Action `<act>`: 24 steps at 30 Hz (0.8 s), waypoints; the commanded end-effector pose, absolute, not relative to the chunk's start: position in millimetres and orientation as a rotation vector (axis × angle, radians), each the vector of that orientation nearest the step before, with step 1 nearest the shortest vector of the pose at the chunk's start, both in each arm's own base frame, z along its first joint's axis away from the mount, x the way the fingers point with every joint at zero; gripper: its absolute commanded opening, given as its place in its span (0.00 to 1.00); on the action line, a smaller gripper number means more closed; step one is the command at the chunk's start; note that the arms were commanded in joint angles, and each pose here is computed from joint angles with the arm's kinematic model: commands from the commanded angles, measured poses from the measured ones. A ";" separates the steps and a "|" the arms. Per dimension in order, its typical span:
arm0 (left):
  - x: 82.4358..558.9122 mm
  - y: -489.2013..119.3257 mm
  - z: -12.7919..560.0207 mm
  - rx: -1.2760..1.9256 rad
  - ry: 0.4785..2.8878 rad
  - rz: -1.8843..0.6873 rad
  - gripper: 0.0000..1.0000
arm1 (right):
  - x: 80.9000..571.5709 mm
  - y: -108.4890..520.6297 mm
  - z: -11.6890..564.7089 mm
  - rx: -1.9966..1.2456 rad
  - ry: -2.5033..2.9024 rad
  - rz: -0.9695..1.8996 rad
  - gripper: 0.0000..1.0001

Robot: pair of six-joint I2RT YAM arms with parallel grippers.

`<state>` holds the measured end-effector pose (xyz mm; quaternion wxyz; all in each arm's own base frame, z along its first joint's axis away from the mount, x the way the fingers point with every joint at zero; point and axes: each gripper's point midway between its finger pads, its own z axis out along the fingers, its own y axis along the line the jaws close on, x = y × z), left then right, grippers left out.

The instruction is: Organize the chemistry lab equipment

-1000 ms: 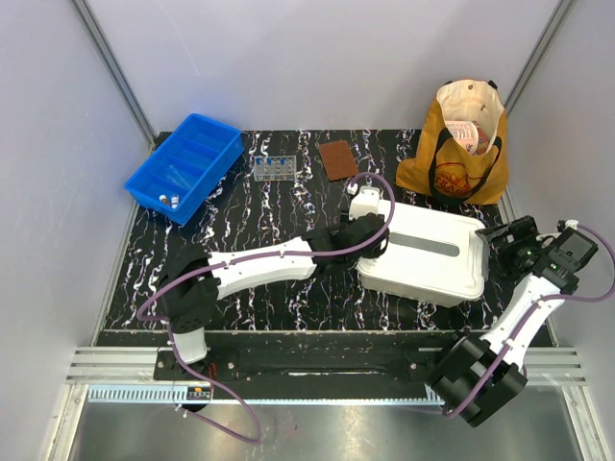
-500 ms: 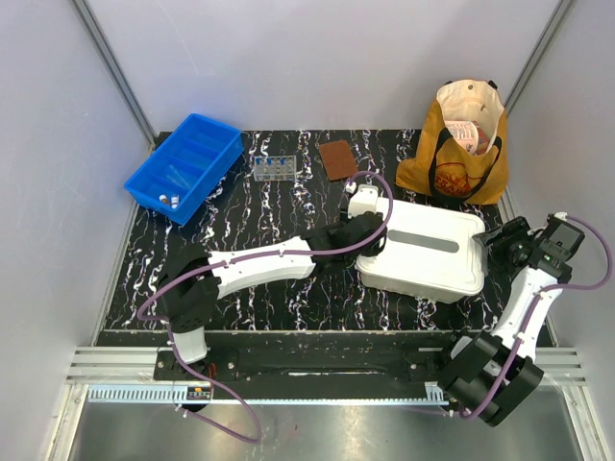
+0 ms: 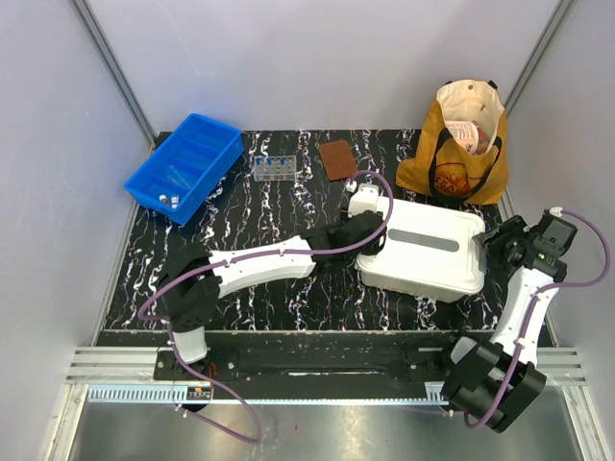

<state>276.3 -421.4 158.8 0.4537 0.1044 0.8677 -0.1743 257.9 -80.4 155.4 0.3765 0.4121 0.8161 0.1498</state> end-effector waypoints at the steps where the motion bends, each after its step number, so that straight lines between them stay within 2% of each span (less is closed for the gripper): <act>1: 231.0 -475.8 130.7 0.437 2.228 -0.695 0.48 | 253.6 -32.9 163.0 1.002 2.174 0.590 0.45; 7: 230.0 -476.2 129.3 0.454 2.233 -0.680 0.48 | 254.5 -29.9 160.2 0.982 2.200 0.577 0.41; 9: 229.6 -476.5 130.7 0.456 2.230 -0.686 0.48 | 254.6 -32.8 162.1 0.980 2.197 0.555 0.46; 14: 225.3 -480.5 134.5 0.464 2.232 -0.723 0.48 | 257.8 -49.9 195.7 0.955 2.142 0.430 0.69; 17: 216.7 -488.6 141.8 0.461 2.226 -0.786 0.48 | 263.3 -63.6 205.6 0.946 2.128 0.350 0.73; 24: 196.3 -513.5 152.4 0.468 2.210 -0.942 0.52 | 266.9 -97.9 182.7 0.976 2.223 0.145 0.74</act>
